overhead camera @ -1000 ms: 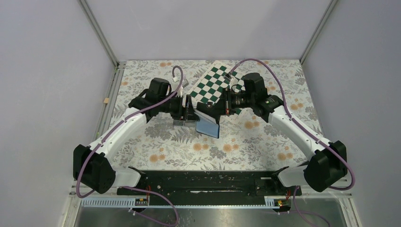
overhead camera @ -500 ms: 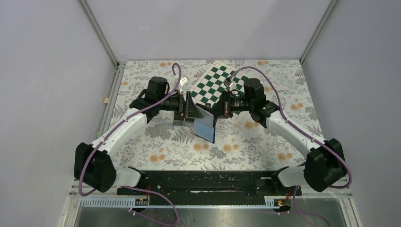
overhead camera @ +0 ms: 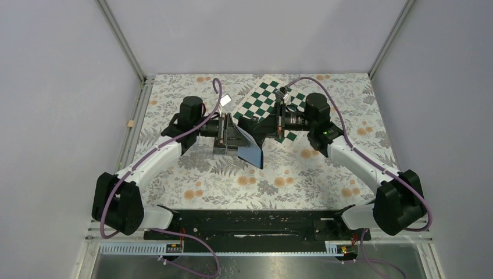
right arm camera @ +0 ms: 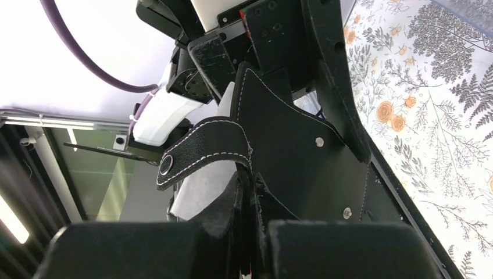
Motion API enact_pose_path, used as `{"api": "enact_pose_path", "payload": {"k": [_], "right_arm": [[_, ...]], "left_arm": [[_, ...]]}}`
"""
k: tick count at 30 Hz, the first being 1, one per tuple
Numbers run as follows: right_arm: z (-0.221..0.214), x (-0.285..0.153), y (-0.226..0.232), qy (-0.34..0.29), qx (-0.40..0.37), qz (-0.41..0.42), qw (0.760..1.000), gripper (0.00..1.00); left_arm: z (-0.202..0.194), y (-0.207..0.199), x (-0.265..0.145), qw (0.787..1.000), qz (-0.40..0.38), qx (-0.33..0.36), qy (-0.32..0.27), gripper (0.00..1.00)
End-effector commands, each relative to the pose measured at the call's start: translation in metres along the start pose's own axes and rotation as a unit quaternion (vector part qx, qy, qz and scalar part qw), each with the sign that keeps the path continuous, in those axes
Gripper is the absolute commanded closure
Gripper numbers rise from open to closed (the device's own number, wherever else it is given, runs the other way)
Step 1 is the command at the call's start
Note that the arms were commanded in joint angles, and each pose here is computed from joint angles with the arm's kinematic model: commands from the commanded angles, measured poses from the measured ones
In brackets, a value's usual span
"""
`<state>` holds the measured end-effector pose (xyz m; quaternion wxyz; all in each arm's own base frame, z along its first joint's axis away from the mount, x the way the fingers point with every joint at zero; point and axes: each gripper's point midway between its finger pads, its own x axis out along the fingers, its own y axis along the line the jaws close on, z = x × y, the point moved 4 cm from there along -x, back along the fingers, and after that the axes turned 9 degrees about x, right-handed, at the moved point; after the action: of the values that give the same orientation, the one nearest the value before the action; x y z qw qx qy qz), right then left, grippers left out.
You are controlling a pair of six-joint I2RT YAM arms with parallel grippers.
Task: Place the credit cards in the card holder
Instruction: Turn over the card slot in the card holder.
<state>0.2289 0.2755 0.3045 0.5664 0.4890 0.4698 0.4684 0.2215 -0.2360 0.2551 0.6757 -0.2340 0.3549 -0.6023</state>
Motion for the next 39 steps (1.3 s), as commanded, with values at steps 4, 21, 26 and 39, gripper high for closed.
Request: {"api": "enact_pose_path", "payload": {"k": [4,21,26,39], "right_arm": [[0.002,-0.001,0.012,0.003,-0.016,0.019,1.0,1.0],[0.004,-0.036,-0.024,-0.073,-0.095,-0.157,0.98,0.32],[0.003,-0.056,-0.033,-0.081,-0.123,-0.254,0.956,0.18],[-0.016,-0.045,-0.054,-0.048,-0.187,-0.414,0.89,0.06]], "left_arm": [[0.018,-0.022,-0.004,0.997,-0.063,0.036,-0.02,0.73],[0.023,-0.013,-0.013,0.999,-0.007,-0.029,-0.011,1.0],[0.017,0.002,-0.016,0.995,0.064,-0.073,0.028,1.0],[-0.035,0.06,-0.025,0.93,0.26,-0.19,0.175,1.0]]}}
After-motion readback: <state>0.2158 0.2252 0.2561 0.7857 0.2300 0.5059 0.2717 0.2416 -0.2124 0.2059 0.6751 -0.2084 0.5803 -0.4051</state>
